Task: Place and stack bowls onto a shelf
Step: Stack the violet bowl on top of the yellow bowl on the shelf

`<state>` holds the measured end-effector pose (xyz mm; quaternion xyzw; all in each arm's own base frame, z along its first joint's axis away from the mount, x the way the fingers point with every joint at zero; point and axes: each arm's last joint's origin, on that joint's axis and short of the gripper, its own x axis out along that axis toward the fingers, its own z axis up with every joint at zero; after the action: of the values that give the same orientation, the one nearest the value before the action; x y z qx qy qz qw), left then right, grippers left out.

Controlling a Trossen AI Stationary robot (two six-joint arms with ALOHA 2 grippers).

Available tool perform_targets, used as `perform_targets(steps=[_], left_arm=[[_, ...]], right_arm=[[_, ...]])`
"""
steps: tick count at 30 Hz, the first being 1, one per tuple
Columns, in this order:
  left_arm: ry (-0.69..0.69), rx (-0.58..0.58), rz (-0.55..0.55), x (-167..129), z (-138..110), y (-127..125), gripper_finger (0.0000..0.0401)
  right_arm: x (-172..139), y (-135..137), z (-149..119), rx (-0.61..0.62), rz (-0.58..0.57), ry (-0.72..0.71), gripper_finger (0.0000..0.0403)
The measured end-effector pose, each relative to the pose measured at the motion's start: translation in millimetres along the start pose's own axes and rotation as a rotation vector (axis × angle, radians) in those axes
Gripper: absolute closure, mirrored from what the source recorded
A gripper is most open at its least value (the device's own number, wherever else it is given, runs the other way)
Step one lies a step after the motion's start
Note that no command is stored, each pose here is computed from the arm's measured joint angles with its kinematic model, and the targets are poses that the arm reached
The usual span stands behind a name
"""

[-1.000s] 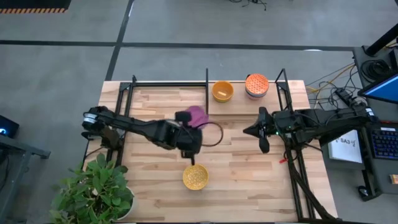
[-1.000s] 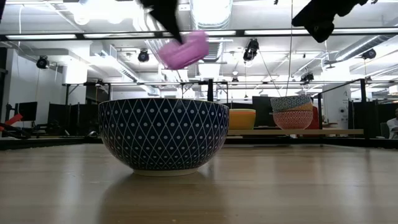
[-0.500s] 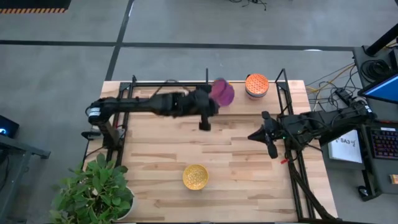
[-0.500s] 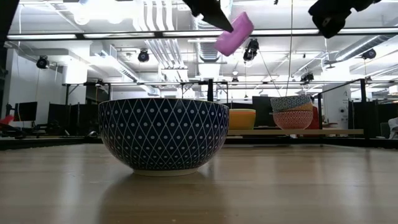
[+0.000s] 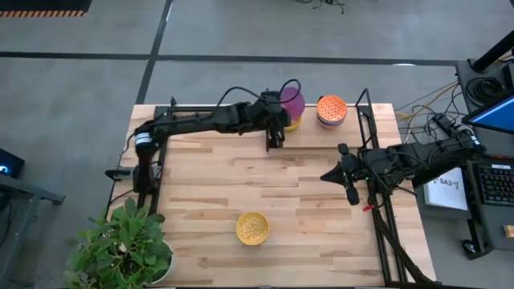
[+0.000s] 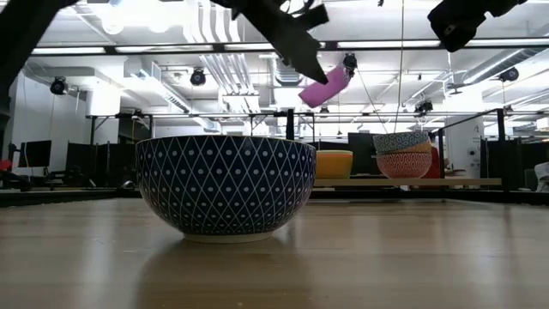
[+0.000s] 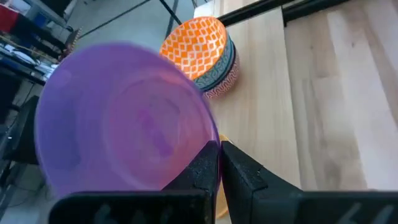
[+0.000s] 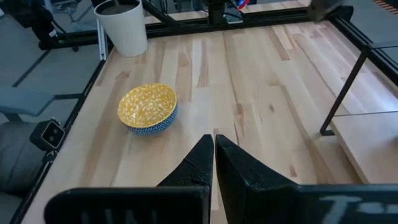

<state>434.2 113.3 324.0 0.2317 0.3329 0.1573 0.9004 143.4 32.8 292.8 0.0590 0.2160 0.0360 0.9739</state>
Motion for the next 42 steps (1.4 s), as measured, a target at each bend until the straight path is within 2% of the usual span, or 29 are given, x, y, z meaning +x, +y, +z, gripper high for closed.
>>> perform_targets(steps=[6,12,19,27,42], left_arm=[[0.161,0.013,-0.045,27,2,14,0.0401],[0.307,-0.001,-0.104,52,0,16,0.0401],[0.316,0.028,-0.107,65,-14,8,0.0401],[0.278,0.016,-0.172,71,-14,3,0.0401],[0.261,-0.013,-0.134,77,-20,18,0.0401]], right_arm=[[0,0,-1,0.000,-0.002,0.010,0.0394],[0,0,-1,-0.008,-0.003,0.013,0.0394],[0,0,-2,-0.020,-0.004,0.019,0.0394],[0,0,-2,-0.033,-0.003,0.017,0.0394],[0,0,-1,-0.032,-0.003,0.015,0.0394]])
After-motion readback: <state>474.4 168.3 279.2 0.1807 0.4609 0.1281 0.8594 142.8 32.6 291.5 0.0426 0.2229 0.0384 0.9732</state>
